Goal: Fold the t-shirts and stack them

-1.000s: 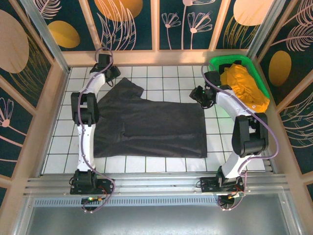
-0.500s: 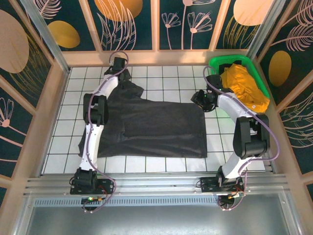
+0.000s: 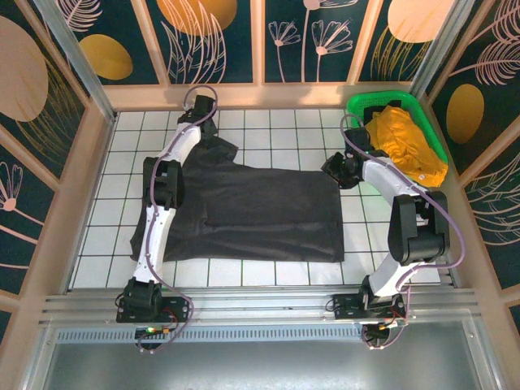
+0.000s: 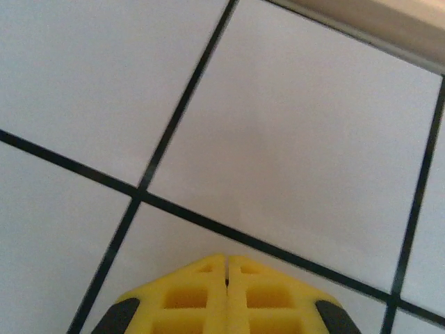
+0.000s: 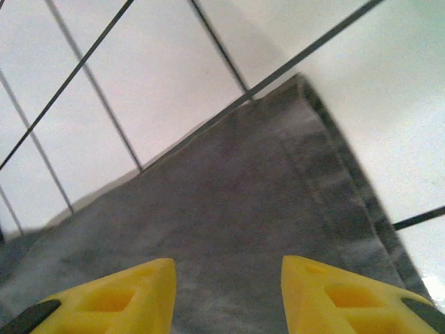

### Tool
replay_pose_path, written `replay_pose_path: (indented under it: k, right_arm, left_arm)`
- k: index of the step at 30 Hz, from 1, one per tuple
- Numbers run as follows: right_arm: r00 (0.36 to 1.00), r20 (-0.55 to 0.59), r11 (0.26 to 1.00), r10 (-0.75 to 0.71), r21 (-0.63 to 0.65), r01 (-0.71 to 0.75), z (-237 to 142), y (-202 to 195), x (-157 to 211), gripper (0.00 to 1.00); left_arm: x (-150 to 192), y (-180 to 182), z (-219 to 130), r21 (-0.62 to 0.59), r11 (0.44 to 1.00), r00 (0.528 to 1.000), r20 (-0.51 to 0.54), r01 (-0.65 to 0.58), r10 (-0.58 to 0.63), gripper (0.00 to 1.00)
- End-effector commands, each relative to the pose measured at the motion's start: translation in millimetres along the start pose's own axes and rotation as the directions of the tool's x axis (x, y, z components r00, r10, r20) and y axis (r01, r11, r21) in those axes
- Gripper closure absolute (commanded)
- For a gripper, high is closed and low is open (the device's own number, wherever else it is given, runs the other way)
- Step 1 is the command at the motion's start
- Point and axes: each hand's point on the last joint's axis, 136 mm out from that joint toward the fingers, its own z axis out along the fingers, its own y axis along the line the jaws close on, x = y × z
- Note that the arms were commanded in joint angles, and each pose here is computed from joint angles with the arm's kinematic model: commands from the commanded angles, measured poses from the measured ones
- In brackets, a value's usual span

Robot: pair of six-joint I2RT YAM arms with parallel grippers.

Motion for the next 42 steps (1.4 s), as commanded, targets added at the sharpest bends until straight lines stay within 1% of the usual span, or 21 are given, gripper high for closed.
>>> replay_pose_path:
  k: [1,4,6,10,13,16,23,26,27,29,30,32,35,39,42]
  right_arm:
    - [0.991,0.089,0.989,0.104,0.099,-0.113,0,-22,-12,0.56]
    - [0.983,0.119,0.977,0.141,0.145,-0.157,10,-27,-22,0.58]
    - [0.982,0.131,0.972,0.136,0.176,-0.158,19,-28,-30,0.61]
    - [0.986,0.142,0.966,0.09,0.23,-0.122,40,-29,-46,0.63]
    - [0.989,0.133,0.965,0.059,0.248,-0.091,52,-26,-54,0.64]
    - [0.994,0.099,0.962,0.047,0.265,-0.072,64,-27,-52,0.65]
    - [0.997,0.062,0.957,0.048,0.284,-0.064,80,-32,-48,0.67]
    - [0.998,0.044,0.952,0.051,0.301,-0.062,87,-37,-45,0.7]
    - [0.998,0.038,0.951,0.05,0.303,-0.059,89,-38,-43,0.72]
    - [0.998,0.029,0.949,0.051,0.309,-0.058,89,-38,-41,0.8]
    - [0.998,0.026,0.95,0.053,0.308,-0.059,89,-39,-41,0.85]
    - [0.998,0.025,0.953,0.05,0.298,-0.056,87,-37,-41,0.99]
    - [0.998,0.047,0.961,0.036,0.273,-0.047,78,-30,-46,1.0]
    - [0.997,0.071,0.974,0.002,0.225,-0.018,62,-17,-51,1.0]
    - [0.996,0.082,0.983,-0.024,0.184,0.008,50,-8,-53,1.0]
  left_arm:
    - [17,0,-22,-0.032,0.999,0.997,-0.078,-0.028,0.026,1.0]
    - [-1,-6,-40,0.001,1.0,0.999,-0.04,-0.001,0.001,1.0]
    - [-9,-6,-49,0.012,1.0,0.999,-0.031,0.013,-0.013,1.0]
    - [-19,-10,-61,0.051,0.998,1.0,-0.016,0.024,-0.023,1.0]
    - [-25,-12,-69,0.071,0.997,1.0,-0.01,0.022,-0.022,1.0]
    - [-28,-13,-74,0.092,0.995,1.0,-0.012,0.03,-0.029,1.0]
    - [-34,-18,-82,0.127,0.991,0.999,-0.009,0.034,-0.033,1.0]
    - [-35,-19,-85,0.134,0.99,0.999,-0.012,0.038,-0.037,1.0]
    - [-34,-17,-85,0.131,0.991,0.999,-0.018,0.04,-0.038,1.0]
    - [-34,-16,-86,0.128,0.991,0.999,-0.023,0.049,-0.047,1.0]
    - [-35,-15,-88,0.131,0.99,0.998,-0.029,0.059,-0.055,1.0]
    - [-38,-14,-93,0.138,0.988,0.997,-0.034,0.074,-0.07,1.0]
    - [-44,-15,-105,0.152,0.985,0.997,-0.029,0.076,-0.072,1.0]
    - [-51,-17,-132,0.189,0.98,0.997,-0.032,0.068,-0.063,1.0]
    - [-50,-12,-153,0.199,0.978,0.998,-0.037,0.059,-0.052,1.0]
